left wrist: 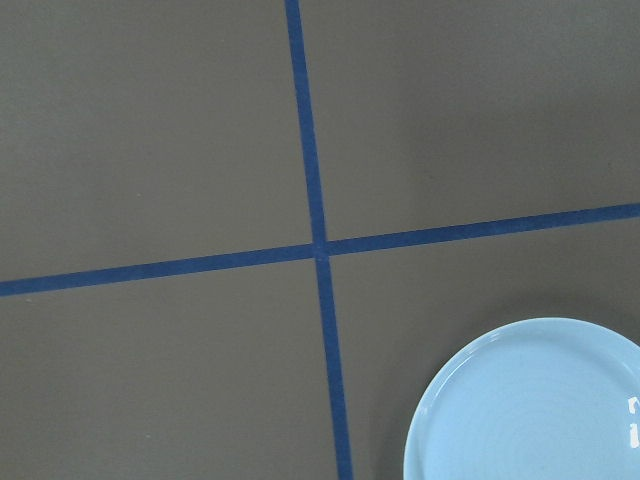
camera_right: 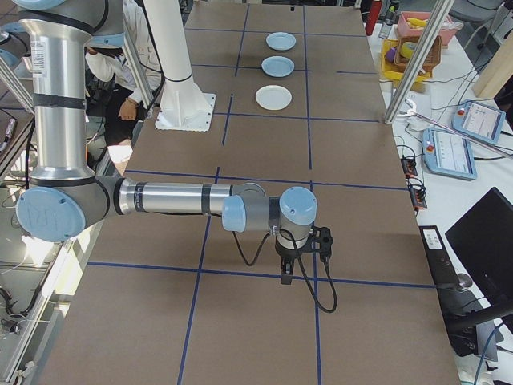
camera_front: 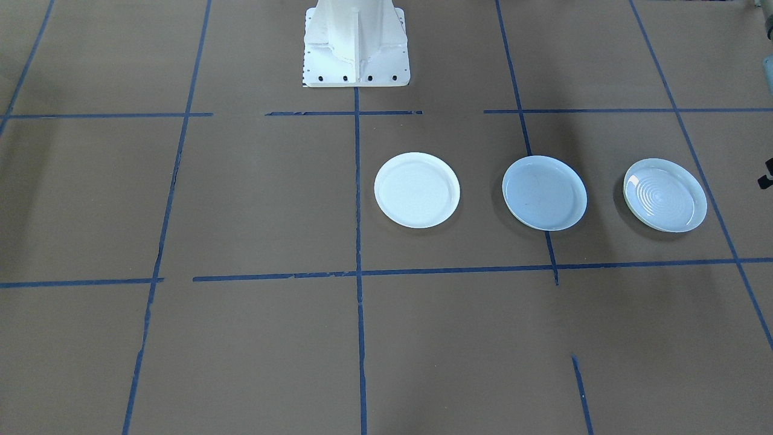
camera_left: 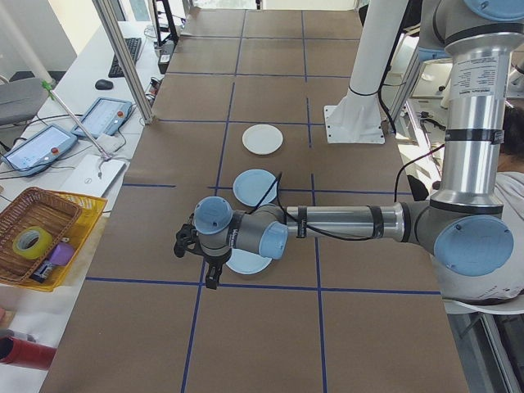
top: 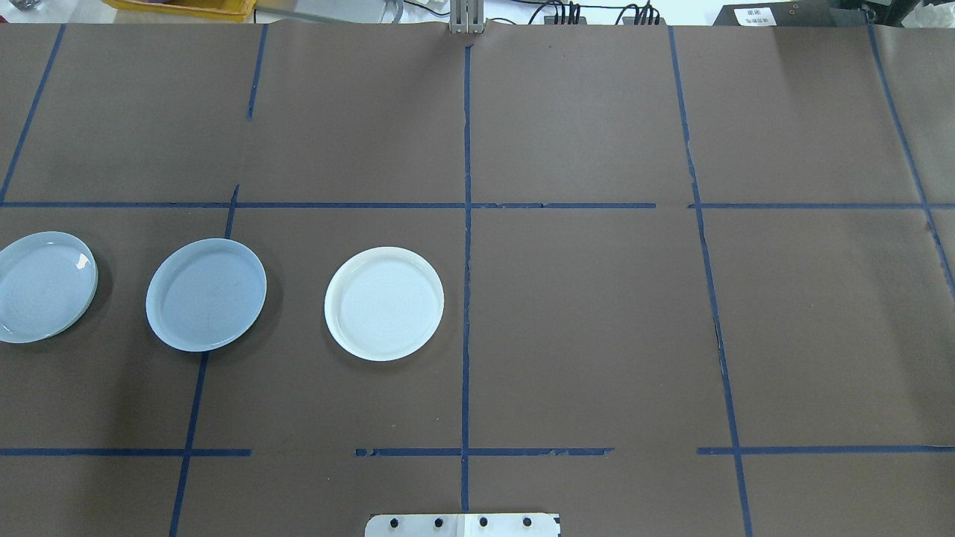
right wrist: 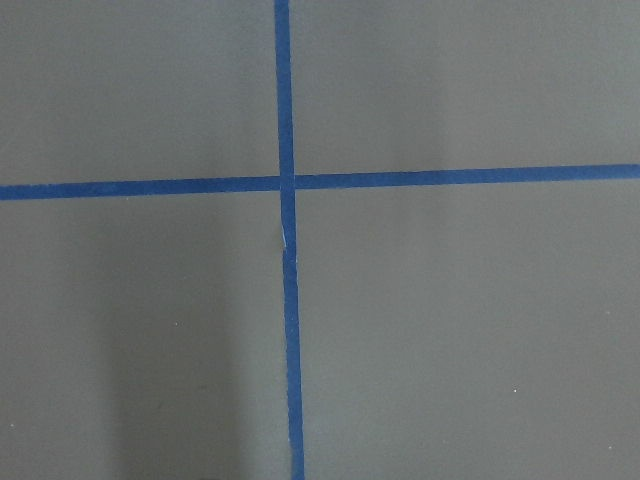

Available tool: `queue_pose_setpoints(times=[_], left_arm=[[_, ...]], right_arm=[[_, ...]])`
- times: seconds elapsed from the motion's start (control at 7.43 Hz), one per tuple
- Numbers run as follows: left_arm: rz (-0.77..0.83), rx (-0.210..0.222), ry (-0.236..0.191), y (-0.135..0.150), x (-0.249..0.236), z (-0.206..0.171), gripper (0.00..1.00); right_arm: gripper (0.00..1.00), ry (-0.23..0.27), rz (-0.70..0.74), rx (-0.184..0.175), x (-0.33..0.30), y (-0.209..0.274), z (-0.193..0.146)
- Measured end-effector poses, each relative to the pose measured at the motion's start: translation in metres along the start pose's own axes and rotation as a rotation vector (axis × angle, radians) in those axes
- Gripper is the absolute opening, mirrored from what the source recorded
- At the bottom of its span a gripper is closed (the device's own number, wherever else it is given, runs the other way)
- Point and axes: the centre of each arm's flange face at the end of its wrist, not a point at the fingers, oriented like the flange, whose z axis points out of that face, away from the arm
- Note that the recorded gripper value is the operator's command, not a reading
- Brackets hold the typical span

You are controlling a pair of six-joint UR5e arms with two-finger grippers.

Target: Stack plate in center

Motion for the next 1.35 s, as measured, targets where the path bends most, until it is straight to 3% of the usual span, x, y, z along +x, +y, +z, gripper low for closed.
queue_pose_setpoints(times=[0.27, 0.4, 0.94, 1.08, 1.21, 1.35], left_arm=[[-0.019, -0.038, 0.012, 0.011, 0.002, 0.046, 0.97], [-0.024, -0.057, 0.015, 0.017, 0.001, 0.061, 0.9], [-0.03, -0.132, 0.013, 0.031, 0.007, 0.101, 0.89], [-0.027, -0.142, 0.013, 0.033, 0.008, 0.105, 0.7], [-0.025, -0.15, 0.013, 0.035, 0.01, 0.108, 0.59], [-0.023, -0.158, 0.013, 0.036, 0.011, 0.112, 0.59]], right_arm=[[1.0, -0.001, 0.0, 0.0, 0.0, 0.0, 0.0], [1.0, -0.001, 0.001, 0.0, 0.0, 0.0, 0.0], [1.0, 0.0, 0.001, 0.0, 0.0, 0.0, 0.0], [1.0, 0.0, 0.001, 0.0, 0.0, 0.0, 0.0], [1.0, 0.0, 0.001, 0.0, 0.0, 0.0, 0.0], [1.0, 0.0, 0.001, 0.0, 0.0, 0.0, 0.0]])
